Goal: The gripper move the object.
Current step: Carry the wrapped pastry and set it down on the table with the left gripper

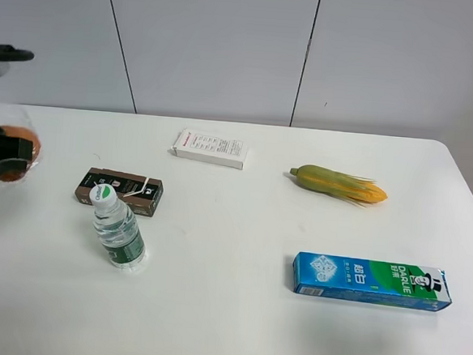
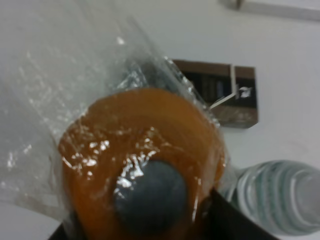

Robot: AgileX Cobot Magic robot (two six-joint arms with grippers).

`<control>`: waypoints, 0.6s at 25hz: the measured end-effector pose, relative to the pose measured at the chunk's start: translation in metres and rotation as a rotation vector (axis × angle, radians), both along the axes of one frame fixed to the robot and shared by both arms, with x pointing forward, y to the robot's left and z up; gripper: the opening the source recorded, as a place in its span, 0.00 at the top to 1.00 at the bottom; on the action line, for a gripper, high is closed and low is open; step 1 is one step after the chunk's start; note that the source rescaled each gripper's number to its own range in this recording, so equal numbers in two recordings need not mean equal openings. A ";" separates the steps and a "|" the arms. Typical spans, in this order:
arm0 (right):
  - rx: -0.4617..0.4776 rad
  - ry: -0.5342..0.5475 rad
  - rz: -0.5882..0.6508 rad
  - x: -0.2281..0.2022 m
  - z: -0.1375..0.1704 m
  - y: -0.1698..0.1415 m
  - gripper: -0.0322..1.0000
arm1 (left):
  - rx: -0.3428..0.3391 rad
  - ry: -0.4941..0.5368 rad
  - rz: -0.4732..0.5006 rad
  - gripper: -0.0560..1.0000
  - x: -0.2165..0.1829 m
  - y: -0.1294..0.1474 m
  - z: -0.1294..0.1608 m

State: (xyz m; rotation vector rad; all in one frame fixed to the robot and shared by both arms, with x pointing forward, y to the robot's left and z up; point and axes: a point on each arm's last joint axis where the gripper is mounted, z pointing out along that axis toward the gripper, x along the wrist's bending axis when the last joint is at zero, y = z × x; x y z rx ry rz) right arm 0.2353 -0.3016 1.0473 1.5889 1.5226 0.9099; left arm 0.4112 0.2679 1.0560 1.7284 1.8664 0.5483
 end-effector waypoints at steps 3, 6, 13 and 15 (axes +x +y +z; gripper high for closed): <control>0.000 0.000 0.000 0.000 0.000 0.000 0.00 | -0.033 0.057 0.089 0.95 -0.005 0.010 -0.025; 0.000 0.000 0.000 0.000 0.000 0.000 0.00 | -0.096 0.059 0.129 0.95 -0.006 0.010 -0.048; 0.000 0.000 0.000 0.000 0.000 0.000 0.00 | -0.150 0.145 0.169 0.95 -0.009 0.007 -0.101; 0.000 0.000 0.000 0.000 0.000 0.000 0.00 | -0.144 0.172 0.175 0.95 -0.007 0.007 -0.111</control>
